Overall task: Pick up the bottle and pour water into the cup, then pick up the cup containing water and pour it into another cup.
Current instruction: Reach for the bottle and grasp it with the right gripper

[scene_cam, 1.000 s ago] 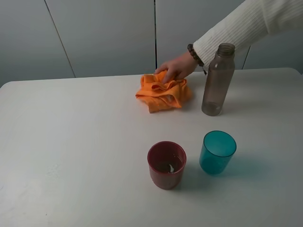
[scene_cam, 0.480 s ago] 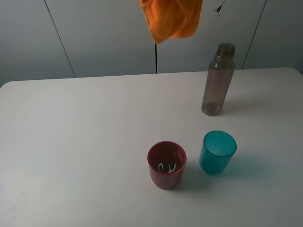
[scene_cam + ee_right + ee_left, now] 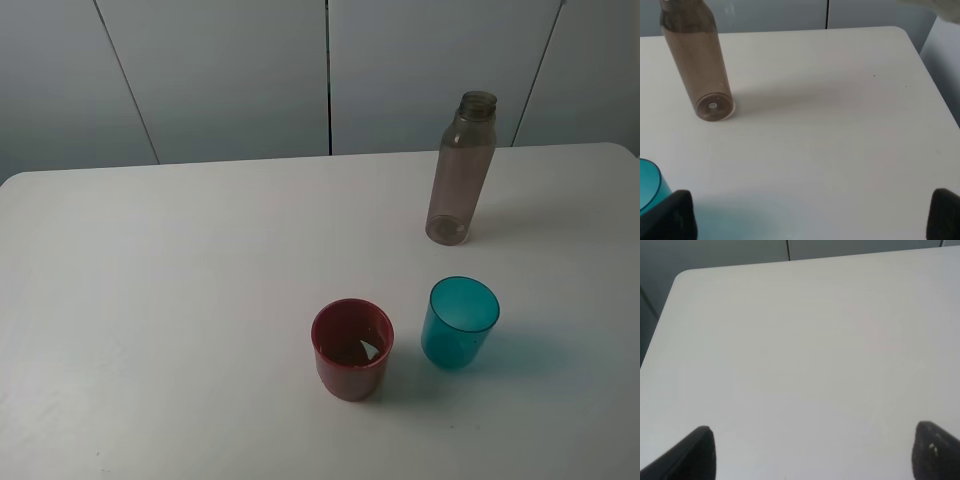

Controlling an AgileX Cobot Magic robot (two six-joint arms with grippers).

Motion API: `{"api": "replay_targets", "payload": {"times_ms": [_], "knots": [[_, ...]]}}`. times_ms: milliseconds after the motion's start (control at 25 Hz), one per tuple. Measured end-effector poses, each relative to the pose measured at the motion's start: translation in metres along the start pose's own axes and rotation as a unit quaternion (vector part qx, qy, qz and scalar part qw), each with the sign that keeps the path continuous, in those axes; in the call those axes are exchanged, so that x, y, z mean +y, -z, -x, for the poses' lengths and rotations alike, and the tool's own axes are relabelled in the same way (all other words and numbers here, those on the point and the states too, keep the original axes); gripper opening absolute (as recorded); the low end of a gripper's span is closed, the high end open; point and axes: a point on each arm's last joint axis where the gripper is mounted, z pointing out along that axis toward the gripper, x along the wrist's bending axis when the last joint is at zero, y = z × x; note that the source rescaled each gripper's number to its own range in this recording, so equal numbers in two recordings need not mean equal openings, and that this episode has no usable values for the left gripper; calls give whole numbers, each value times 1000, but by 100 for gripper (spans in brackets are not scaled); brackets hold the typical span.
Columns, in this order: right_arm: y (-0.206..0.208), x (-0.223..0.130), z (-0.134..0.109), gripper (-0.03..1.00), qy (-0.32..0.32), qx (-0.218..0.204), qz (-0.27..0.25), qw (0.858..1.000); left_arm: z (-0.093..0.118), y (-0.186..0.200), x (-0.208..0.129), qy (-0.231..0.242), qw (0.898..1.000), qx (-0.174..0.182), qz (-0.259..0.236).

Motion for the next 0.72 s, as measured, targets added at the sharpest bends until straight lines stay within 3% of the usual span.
{"api": "replay_targets", "payload": {"times_ms": [720], "knots": [[0,0,0,99,0,0,0,1000,0,0,0,0,1000,0,0]]}}
